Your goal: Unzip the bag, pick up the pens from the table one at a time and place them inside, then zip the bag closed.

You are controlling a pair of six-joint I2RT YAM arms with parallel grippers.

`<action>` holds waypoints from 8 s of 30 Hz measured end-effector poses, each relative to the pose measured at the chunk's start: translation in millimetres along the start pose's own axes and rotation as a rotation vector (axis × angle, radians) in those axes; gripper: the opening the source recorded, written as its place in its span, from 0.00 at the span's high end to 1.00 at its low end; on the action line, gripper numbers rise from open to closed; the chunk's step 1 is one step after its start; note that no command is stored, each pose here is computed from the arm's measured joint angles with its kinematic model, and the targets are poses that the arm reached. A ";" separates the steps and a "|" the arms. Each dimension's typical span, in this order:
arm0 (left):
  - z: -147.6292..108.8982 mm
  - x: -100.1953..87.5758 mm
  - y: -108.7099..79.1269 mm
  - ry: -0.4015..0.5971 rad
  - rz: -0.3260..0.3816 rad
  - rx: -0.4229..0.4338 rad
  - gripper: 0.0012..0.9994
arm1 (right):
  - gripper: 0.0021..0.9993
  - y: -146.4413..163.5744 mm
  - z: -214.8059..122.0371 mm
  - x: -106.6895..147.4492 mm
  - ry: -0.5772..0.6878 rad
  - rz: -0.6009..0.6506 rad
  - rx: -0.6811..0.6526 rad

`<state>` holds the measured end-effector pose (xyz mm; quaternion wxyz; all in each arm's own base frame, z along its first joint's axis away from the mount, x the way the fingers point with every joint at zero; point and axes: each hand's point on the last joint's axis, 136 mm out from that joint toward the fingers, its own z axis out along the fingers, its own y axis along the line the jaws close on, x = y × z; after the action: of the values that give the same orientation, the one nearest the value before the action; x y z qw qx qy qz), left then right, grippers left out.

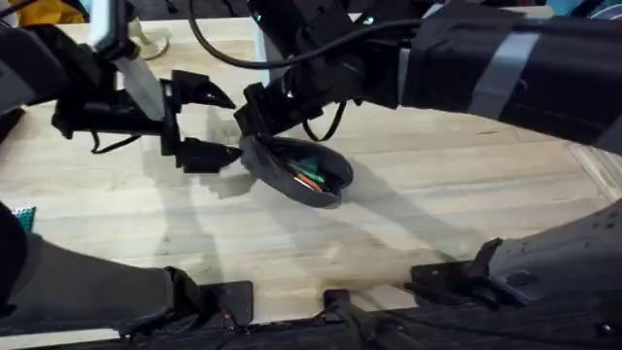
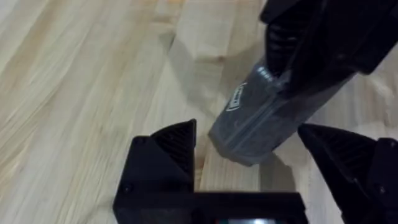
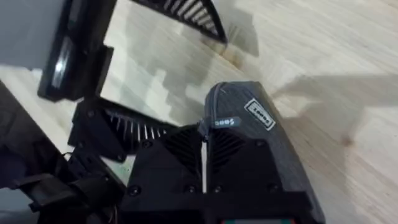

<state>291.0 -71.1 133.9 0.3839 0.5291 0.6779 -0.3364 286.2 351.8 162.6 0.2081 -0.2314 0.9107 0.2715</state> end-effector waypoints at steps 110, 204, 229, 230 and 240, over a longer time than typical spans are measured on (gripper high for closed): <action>67.9 8.9 -30.7 0.056 0.018 0.253 0.96 | 0.97 -148.5 -77.1 47.0 0.249 0.226 0.232; 16.1 14.9 -1.0 0.103 -0.013 0.098 0.00 | 0.00 -66.6 -108.0 8.8 -0.019 0.495 0.230; -60.6 10.0 16.2 0.121 0.177 -0.093 0.01 | 0.00 -58.6 -32.6 24.6 0.080 0.728 0.266; -60.6 10.0 16.2 0.121 0.179 -0.092 0.01 | 0.00 -59.5 -29.2 25.9 0.086 0.734 0.271; -60.6 10.0 16.3 0.122 0.186 -0.092 0.01 | 0.16 -65.4 -9.5 36.2 0.129 0.757 0.304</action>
<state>295.5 -10.8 153.4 0.3956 0.5910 0.6626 -0.2349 289.5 286.3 125.6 0.0678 0.1365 0.9725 0.1764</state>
